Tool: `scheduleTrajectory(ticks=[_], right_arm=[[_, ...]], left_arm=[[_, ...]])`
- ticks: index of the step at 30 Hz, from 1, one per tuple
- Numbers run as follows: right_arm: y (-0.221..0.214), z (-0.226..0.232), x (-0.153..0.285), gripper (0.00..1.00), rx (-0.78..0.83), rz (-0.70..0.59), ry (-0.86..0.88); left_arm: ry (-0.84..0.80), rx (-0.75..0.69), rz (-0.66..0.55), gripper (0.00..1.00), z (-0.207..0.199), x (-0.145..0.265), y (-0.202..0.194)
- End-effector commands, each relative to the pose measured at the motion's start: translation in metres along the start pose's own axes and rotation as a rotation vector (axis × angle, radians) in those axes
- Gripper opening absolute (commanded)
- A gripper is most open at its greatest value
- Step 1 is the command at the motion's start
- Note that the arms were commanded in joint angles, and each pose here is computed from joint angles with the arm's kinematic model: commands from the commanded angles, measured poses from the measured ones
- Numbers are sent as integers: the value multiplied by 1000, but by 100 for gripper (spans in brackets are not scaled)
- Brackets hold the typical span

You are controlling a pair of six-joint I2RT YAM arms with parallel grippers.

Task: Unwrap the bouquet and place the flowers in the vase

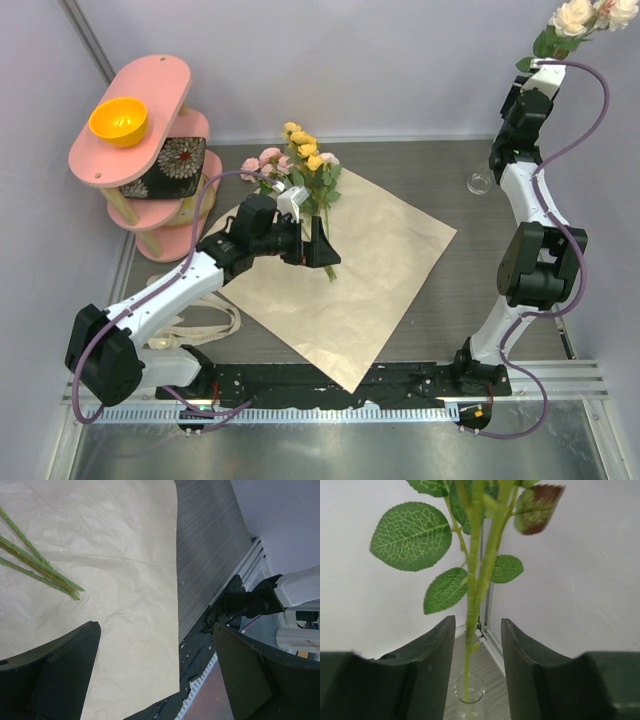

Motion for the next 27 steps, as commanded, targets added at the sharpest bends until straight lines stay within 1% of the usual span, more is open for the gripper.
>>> scheduleTrajectory(ticks=[1,2,3,4,5,6,8,9,10,13,14,15,16,19,21,23,25,26,27], right_arm=[[16,-3,-1,55,-6,13,-20],[19,-4,-1,56,-15,28,-29],[30,-6,0,62,-35,21,-61],[31,-9,5,64,-37,62,-79],[36,-12,9,66,-39,76,-98],[46,-13,13,68,-115,76,-127],[52,-20,29,70,-145,128,-161],[51,-20,35,72,-175,142,-163],[51,-22,43,73,-177,179,-168],[63,-28,58,75,-224,198,-191],[61,-30,64,75,-217,236,-206],[69,-33,71,75,-238,233,-215],[66,-34,76,75,-255,262,-224],[71,-33,96,75,-337,264,-194],[73,-33,108,75,-351,263,-183],[73,-21,119,75,-380,281,-139],[70,-2,132,75,-380,294,-71],[70,33,149,75,-341,312,31],[65,45,157,75,-313,318,42]], left_arm=[[-34,-26,-40,100,-5,3,8],[-35,-31,-42,100,-6,5,8],[-35,-34,-51,100,-7,7,10],[-36,-37,-51,100,-9,9,10],[-40,-31,-54,100,-10,10,10],[-51,-26,-56,100,-12,12,10],[-94,-16,-62,100,-19,15,12],[-134,15,-53,100,-25,17,12],[-168,12,-71,100,-30,19,15],[-213,41,-82,100,-41,25,20],[-224,37,-91,100,-46,29,24],[-228,38,-94,100,-49,31,26],[-224,45,-95,100,-51,34,28],[-209,42,-120,100,-58,44,39],[-200,38,-143,100,-63,53,48],[-194,27,-181,100,-68,64,58],[-164,44,-211,100,-65,72,66],[-161,50,-232,100,-66,76,72],[-144,74,-246,100,-61,79,78]])
Point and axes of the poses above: each gripper's point midway between its finger pads, its own x axis back along the fingers, its own z axis along the line the jaws close on, y = z × x, the point moved 8 cm from there along x, back along the fingers
